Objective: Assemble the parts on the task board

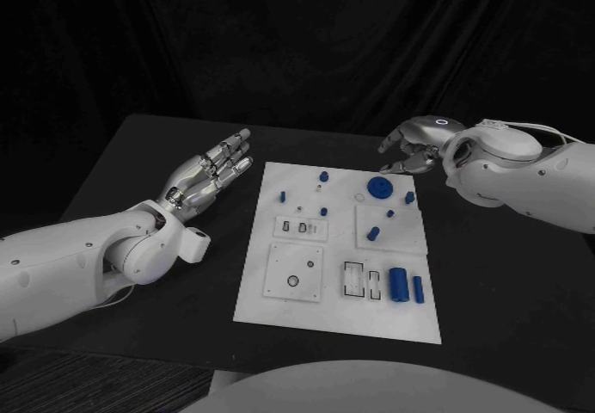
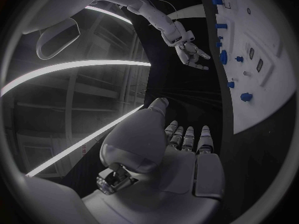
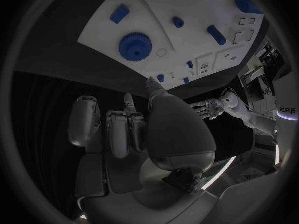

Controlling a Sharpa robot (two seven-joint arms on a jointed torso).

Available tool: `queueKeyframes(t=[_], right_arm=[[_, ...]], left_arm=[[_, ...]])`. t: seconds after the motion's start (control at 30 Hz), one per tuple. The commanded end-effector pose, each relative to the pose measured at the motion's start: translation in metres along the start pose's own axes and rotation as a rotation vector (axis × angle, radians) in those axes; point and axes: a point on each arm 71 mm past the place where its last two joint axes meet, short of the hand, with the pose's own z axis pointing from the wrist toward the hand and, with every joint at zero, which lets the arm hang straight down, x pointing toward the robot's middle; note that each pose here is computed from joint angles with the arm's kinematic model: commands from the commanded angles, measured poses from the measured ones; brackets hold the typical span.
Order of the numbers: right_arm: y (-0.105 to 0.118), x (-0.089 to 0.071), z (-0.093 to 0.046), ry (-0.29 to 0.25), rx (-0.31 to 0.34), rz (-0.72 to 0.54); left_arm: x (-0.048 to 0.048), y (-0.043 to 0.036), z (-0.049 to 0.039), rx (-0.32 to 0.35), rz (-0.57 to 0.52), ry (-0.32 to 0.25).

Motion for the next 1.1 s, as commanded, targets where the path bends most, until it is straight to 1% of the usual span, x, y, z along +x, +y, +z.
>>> queueKeyframes(t=[0.03, 0.27, 0.57, 0.77, 0.9, 1.1], right_arm=[[-0.006, 0.009, -0.002, 0.058, 0.046, -0.002], [-0.009, 0.021, -0.002, 0.076, 0.054, 0.001], [-0.007, 0.033, -0.002, 0.091, 0.045, 0.007], [-0.007, 0.038, -0.001, 0.097, 0.047, 0.009], [-0.006, 0.041, 0.001, 0.094, 0.053, 0.01], [-0.004, 0.047, 0.003, 0.104, 0.053, 0.01]], left_arm=[[0.0014, -0.0017, 0.0013, 0.011, -0.008, 0.014], [0.002, -0.0014, 0.0017, 0.009, -0.01, 0.018], [0.0023, -0.0011, 0.0018, 0.005, -0.013, 0.021], [0.0018, -0.0006, 0.0021, 0.003, -0.014, 0.022], [0.002, 0.0001, 0.0032, 0.002, -0.015, 0.026], [0.0028, 0.0008, 0.0043, 0.0, -0.018, 0.031]])
